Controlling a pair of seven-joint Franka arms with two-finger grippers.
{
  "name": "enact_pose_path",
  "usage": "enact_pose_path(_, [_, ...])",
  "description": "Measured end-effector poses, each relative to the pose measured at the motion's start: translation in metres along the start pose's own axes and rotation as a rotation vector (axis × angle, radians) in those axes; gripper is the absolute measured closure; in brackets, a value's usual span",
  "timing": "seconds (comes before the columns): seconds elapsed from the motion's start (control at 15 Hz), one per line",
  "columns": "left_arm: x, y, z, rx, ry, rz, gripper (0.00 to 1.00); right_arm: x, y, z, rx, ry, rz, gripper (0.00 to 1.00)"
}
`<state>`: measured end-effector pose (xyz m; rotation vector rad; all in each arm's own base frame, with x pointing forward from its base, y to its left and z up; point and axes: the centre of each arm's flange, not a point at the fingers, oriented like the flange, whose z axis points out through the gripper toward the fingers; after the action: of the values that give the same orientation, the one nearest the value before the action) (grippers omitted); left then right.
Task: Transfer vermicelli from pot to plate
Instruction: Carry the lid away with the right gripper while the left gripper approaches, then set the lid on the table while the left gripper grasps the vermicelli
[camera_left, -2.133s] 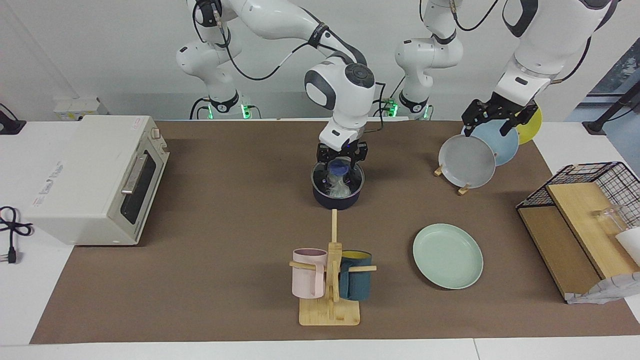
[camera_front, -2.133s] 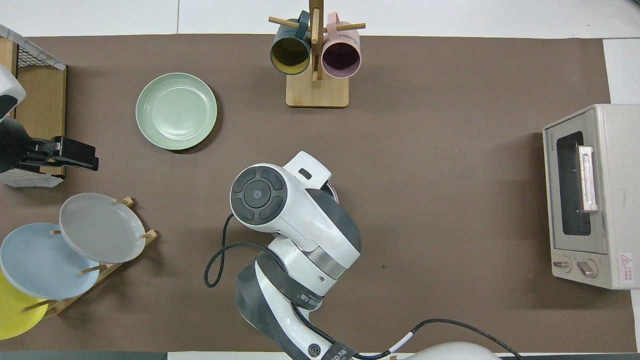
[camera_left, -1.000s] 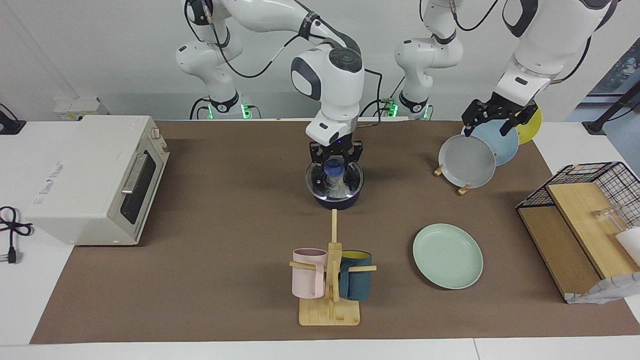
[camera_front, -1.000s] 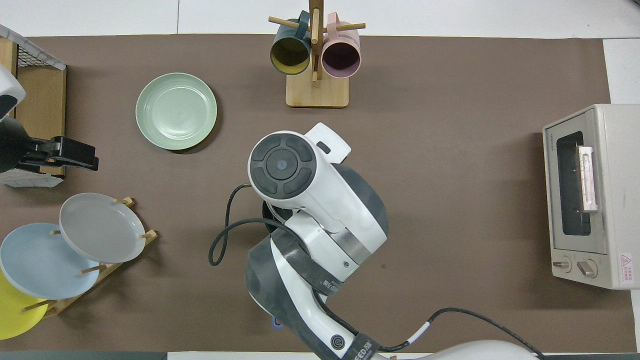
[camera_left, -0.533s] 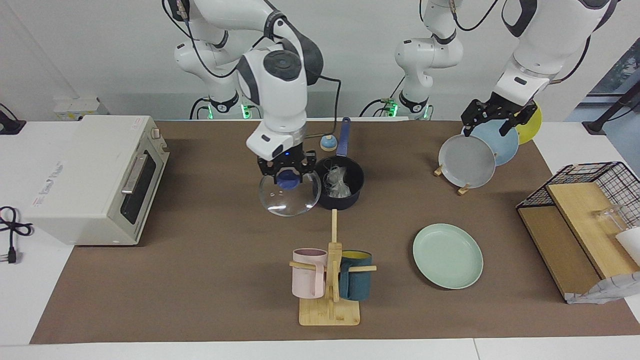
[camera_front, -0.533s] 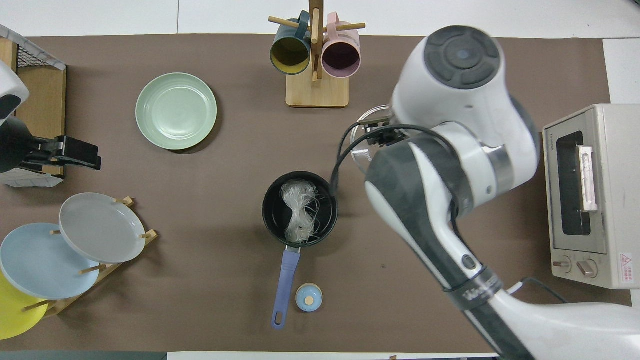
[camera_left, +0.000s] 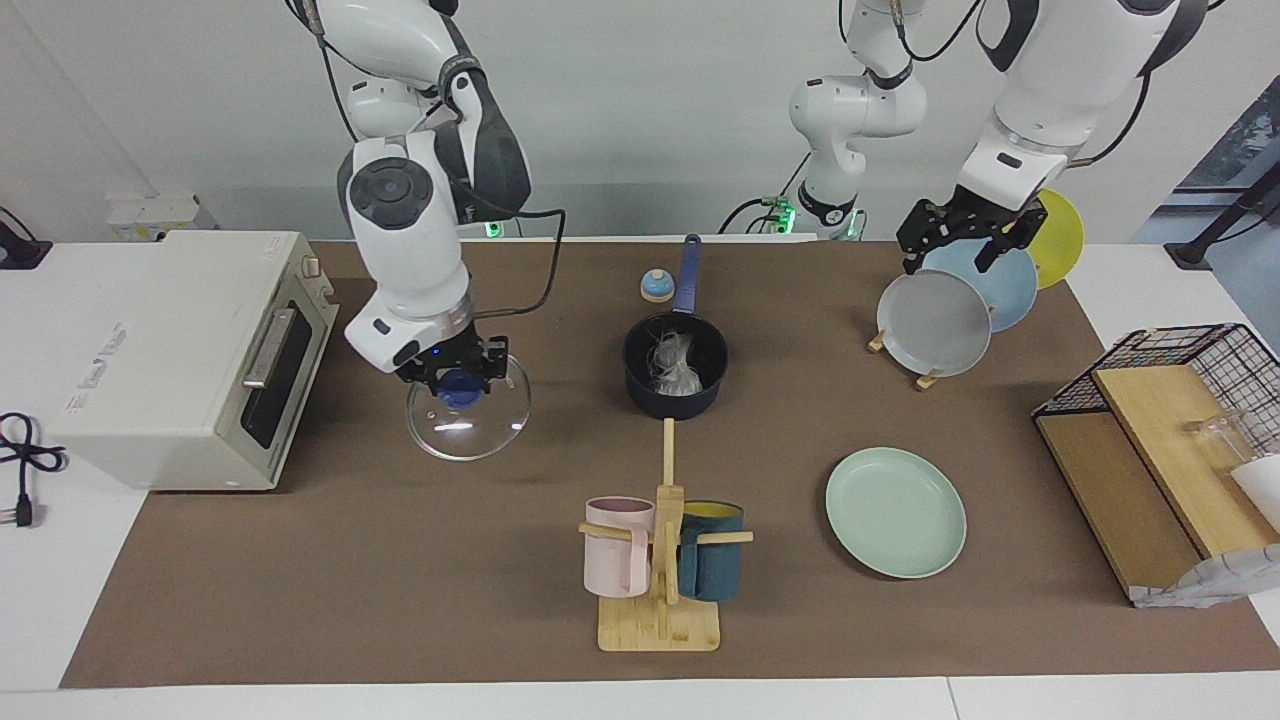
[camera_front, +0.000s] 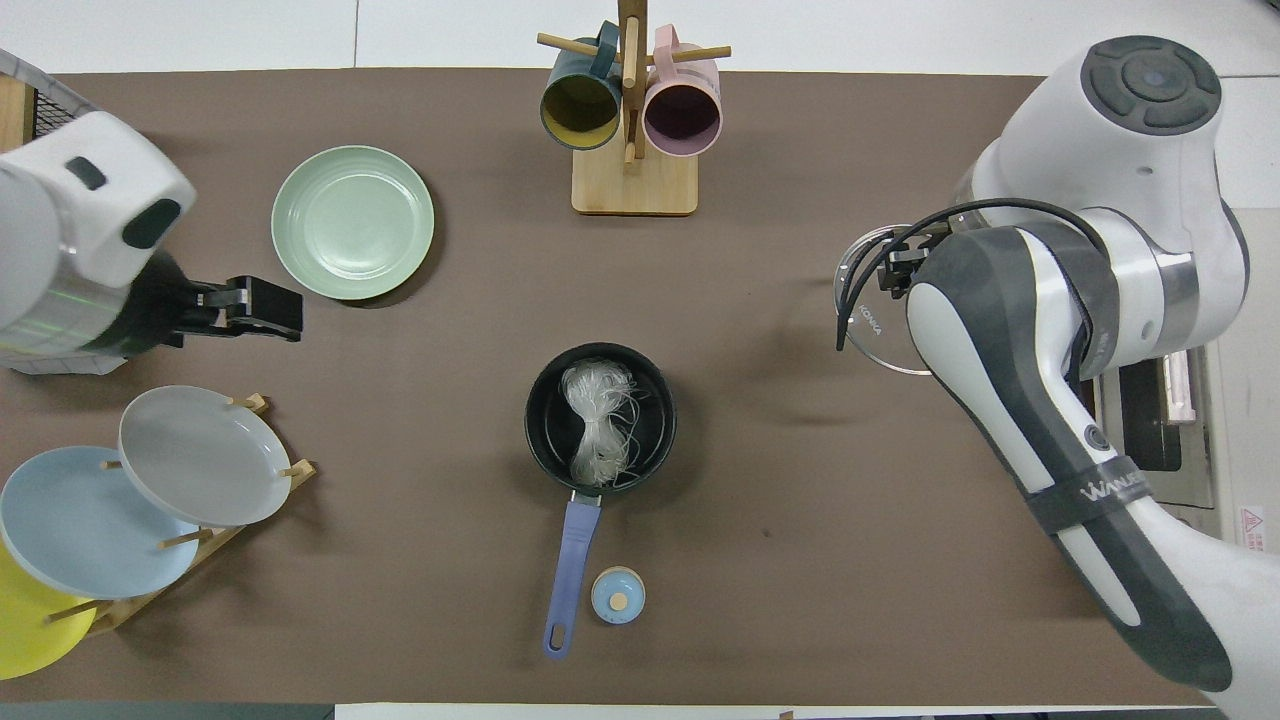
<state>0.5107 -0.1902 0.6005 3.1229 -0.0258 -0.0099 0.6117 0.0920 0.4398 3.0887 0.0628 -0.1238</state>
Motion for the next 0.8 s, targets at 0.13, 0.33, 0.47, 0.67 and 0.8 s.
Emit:
enact_pose_path(0.13, [-0.010,0.041,0.020,-0.022,0.014,0.006,0.00,-0.009,0.010,0.024,0.006,0.035,0.000,0.34])
enact_pose_path(0.33, [-0.030,0.095,0.065,-0.039,0.026,-0.003,0.00,-0.030,0.015,0.063,0.014,0.077,0.003,0.34])
enact_pose_path(0.47, [-0.044,0.135,0.107,-0.043,0.018,-0.038,0.00,-0.043,0.025,0.080,0.015,0.081,0.011,0.34])
enact_pose_path(0.67, [-0.048,0.169,0.160,-0.034,-0.009,-0.069,0.00,-0.049,0.040,0.085,0.018,0.100,0.032,0.34])
enact_pose_path(0.8, [-0.045,0.177,0.187,-0.035,-0.013,-0.064,0.00,-0.051,0.048,0.088,0.020,0.110,0.042,0.34])
